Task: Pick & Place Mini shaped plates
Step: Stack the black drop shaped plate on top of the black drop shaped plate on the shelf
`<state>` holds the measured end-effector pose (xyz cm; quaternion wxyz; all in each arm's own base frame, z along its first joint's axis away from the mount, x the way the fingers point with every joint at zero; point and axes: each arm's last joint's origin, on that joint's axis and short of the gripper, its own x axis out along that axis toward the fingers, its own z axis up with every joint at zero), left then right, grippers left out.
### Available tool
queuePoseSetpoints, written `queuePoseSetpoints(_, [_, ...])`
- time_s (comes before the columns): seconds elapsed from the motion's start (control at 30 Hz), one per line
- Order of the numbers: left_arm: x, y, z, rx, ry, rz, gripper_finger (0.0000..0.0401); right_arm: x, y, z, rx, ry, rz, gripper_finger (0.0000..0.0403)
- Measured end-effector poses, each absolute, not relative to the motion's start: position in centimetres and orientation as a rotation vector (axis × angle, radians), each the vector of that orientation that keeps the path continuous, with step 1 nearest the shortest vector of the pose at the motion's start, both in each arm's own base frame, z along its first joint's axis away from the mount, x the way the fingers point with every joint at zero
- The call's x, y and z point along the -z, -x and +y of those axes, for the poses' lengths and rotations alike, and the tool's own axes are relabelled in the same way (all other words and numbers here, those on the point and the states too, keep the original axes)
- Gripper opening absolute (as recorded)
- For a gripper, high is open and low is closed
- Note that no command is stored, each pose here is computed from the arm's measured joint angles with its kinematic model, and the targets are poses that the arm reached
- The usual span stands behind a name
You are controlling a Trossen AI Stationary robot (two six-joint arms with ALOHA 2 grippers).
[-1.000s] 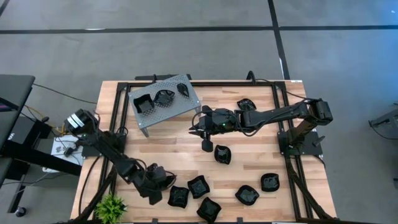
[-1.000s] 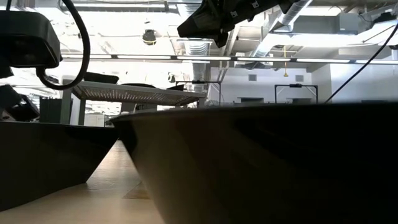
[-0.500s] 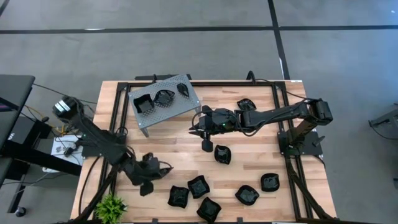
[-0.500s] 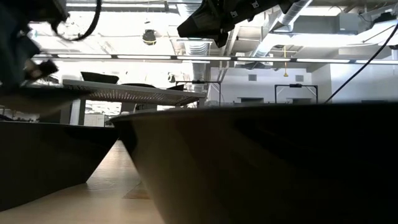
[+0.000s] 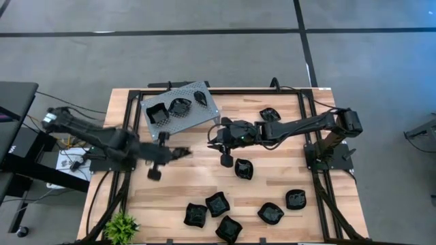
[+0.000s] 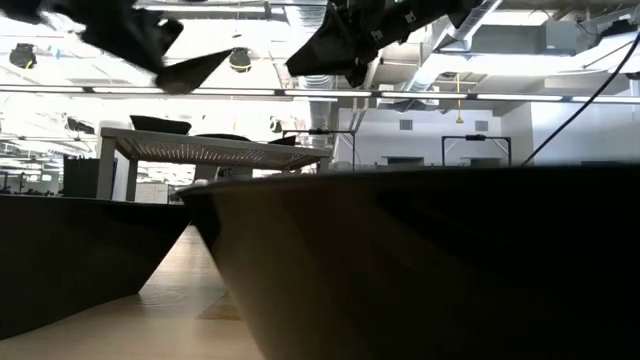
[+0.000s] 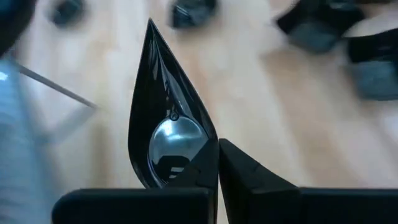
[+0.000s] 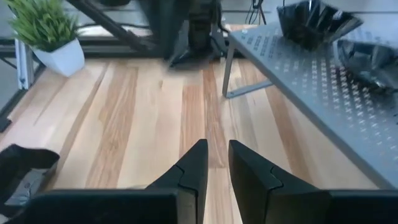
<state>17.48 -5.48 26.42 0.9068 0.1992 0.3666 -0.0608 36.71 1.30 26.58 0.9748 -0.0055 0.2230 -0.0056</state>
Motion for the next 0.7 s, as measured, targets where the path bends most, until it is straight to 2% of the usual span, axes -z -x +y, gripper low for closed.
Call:
queuePoseSetpoints(0.23, [-29.4,-19.5,0.3,0.004,-0.732,0.764,0.0006,-25.4,-37.4,1.3,0.024,-0.039,0.466,0.0059])
queuePoseSetpoints(0.5, [-27.5,-21.9,3.2,0.191,-0.551,0.816,0.0005,-25.1,-37.5,2.3,-0.027,0.088,0.475,0.0059])
queuePoseSetpoints(0.7, [-26.1,-23.2,2.1,0.270,-0.559,0.862,0.0007,-25.6,-37.5,4.7,-0.091,0.366,0.412,0.0059])
